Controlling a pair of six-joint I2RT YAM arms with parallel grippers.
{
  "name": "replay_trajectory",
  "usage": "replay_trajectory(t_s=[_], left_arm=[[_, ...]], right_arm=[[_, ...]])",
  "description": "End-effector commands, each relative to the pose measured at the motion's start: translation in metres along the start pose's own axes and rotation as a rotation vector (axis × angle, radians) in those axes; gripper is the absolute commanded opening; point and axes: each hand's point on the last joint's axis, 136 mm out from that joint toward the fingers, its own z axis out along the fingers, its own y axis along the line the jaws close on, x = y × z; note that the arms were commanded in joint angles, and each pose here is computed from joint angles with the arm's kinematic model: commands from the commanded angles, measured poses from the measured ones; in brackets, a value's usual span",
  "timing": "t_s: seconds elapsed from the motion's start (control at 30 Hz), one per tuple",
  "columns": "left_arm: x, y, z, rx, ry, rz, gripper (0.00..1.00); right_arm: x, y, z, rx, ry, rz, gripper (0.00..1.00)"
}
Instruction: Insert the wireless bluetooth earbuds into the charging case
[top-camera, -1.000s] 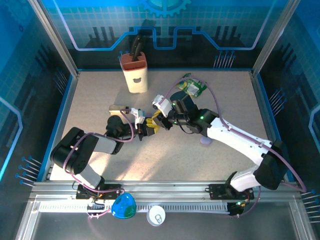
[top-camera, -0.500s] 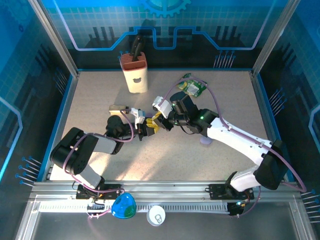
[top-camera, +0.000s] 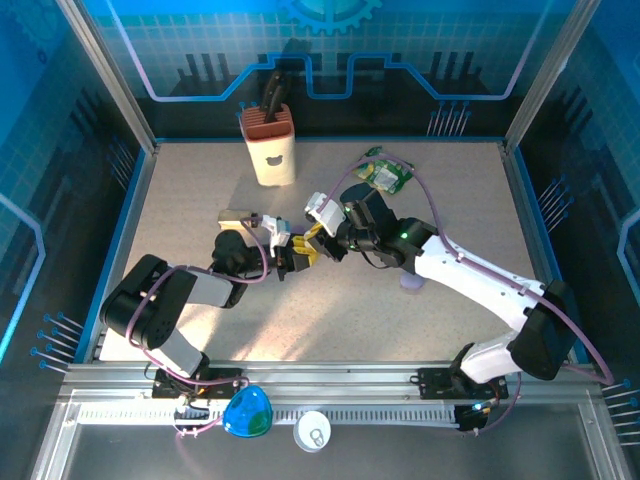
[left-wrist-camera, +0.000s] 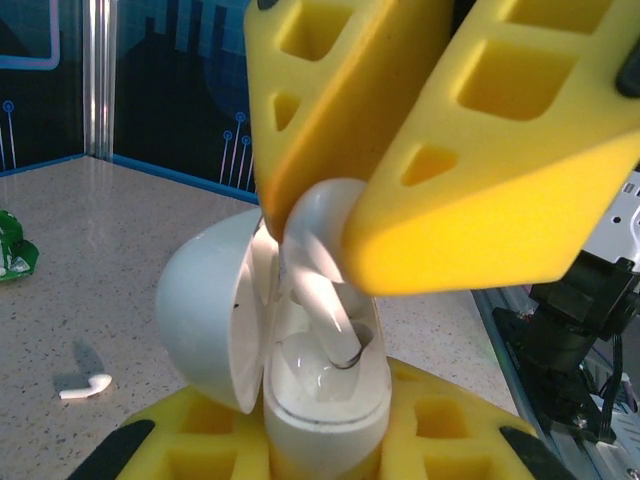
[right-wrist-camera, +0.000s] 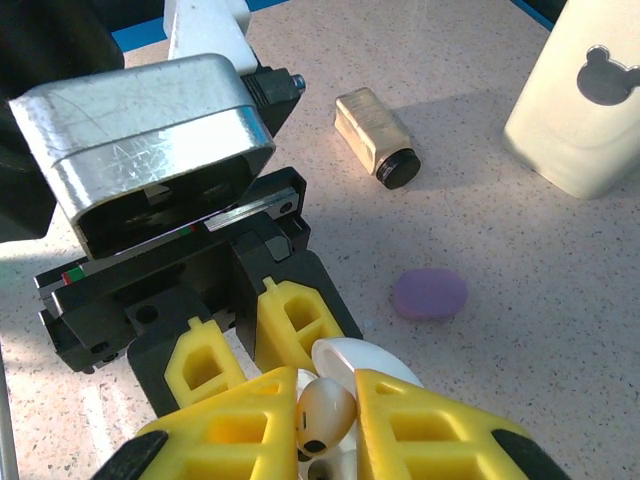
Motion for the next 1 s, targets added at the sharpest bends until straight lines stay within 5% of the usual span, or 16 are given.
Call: replay_trajectory(t_s=[0.0, 0.97], left_arm=[[-0.014, -0.002, 0.002, 0.033, -0.026, 0.041, 0.11], [-0.008, 0.002, 0.004, 0.036, -0.014, 0.016, 0.12]], right_arm=[[-0.005, -0.006, -0.009, 0.052, -0.009, -0.027, 0.2], [-0.011, -0.001, -0.014, 0.072, 0.022, -0.121, 0.2]])
